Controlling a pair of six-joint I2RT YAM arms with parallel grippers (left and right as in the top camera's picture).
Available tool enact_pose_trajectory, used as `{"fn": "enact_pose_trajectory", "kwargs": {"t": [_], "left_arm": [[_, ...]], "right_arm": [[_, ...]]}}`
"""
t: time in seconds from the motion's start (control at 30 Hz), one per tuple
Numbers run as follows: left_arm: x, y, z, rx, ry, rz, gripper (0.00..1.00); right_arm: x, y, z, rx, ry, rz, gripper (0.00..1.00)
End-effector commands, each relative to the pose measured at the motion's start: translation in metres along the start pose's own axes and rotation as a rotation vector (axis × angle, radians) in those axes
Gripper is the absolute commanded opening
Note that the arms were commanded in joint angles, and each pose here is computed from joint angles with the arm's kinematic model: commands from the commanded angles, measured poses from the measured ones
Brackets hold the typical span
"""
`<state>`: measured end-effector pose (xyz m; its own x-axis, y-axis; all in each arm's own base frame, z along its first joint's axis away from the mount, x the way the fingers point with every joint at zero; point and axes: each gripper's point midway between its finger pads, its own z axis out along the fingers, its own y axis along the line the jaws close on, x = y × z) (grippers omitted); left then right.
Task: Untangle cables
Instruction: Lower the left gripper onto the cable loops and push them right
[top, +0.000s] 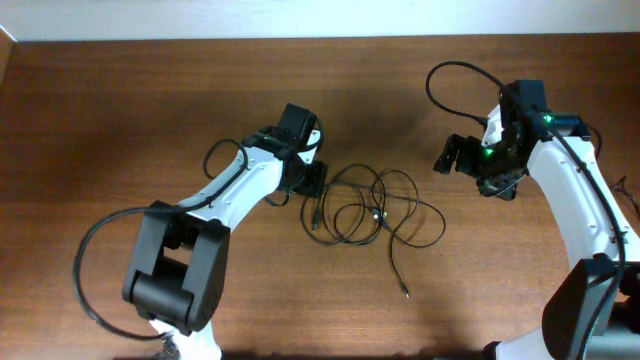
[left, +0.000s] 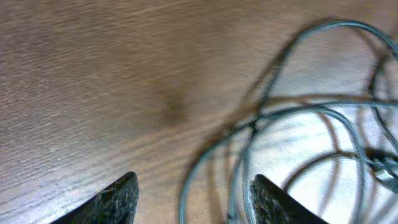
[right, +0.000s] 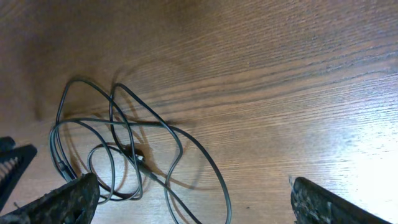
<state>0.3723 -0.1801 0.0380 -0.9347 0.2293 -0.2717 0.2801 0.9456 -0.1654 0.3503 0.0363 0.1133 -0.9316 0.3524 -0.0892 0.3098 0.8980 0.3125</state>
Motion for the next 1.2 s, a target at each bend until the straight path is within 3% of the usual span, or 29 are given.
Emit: {"fn": "enact_pose_trajectory", "kwargs": {"t": [0.0, 0.03, 0.17, 0.23, 0.37, 0.57, 0.7, 0.77, 0.93, 0.97, 1.0, 1.07, 1.17], "left_arm": [[-0.019, -0.017, -0.04, 0.064, -0.09, 0.057, 0.82], [-0.017, -0.016, -0.037, 0.063, -0.079, 0.055, 0.89], [-0.009, -0.029, -0.035, 0.109, -0.052, 0.06, 0.86], [0.006, -0.041, -0.027, 0.116, -0.014, 0.087, 0.69], [0.031, -0.07, -0.013, 0.135, 0.034, 0.07, 0.47], [0.054, -0.133, -0.002, 0.144, 0.031, 0.229, 0.45], [0.063, -0.125, 0.024, -0.056, 0.012, 0.201, 0.48], [0.065, -0.115, 0.039, -0.131, 0.015, 0.211, 0.43], [0.071, -0.111, 0.061, -0.143, 0.044, 0.212, 0.38], [0.072, -0.11, 0.062, -0.145, 0.047, 0.212, 0.13], [0.072, -0.111, 0.062, -0.142, 0.05, 0.212, 0.0], [0.062, -0.115, 0.048, -0.133, 0.028, 0.207, 0.0], [0.02, -0.121, -0.016, -0.089, -0.11, 0.165, 0.0]], "right_arm": [[0.002, 0.003, -0.003, -0.008, -0.006, 0.004, 0.99], [0.002, 0.003, -0.003, -0.008, -0.006, 0.004, 0.98], [0.002, 0.003, -0.003, -0.008, -0.006, 0.004, 0.99], [0.002, 0.003, -0.003, -0.008, -0.006, 0.004, 0.98], [0.002, 0.003, -0.003, -0.008, -0.006, 0.004, 0.99], [0.001, 0.003, -0.003, -0.008, -0.007, 0.005, 0.98], [0.002, 0.003, -0.003, -0.008, -0.006, 0.005, 0.99], [0.002, 0.003, -0.003, -0.008, -0.006, 0.005, 0.99], [0.001, 0.002, -0.003, -0.008, -0.006, 0.005, 0.98], [0.002, 0.003, -0.003, -0.008, -0.006, 0.005, 0.99], [0.001, 0.003, -0.003, -0.008, -0.007, 0.005, 0.99], [0.001, 0.003, -0.003, -0.008, -0.007, 0.005, 0.99], [0.001, 0.003, -0.003, -0.008, -0.007, 0.005, 0.98]]}}
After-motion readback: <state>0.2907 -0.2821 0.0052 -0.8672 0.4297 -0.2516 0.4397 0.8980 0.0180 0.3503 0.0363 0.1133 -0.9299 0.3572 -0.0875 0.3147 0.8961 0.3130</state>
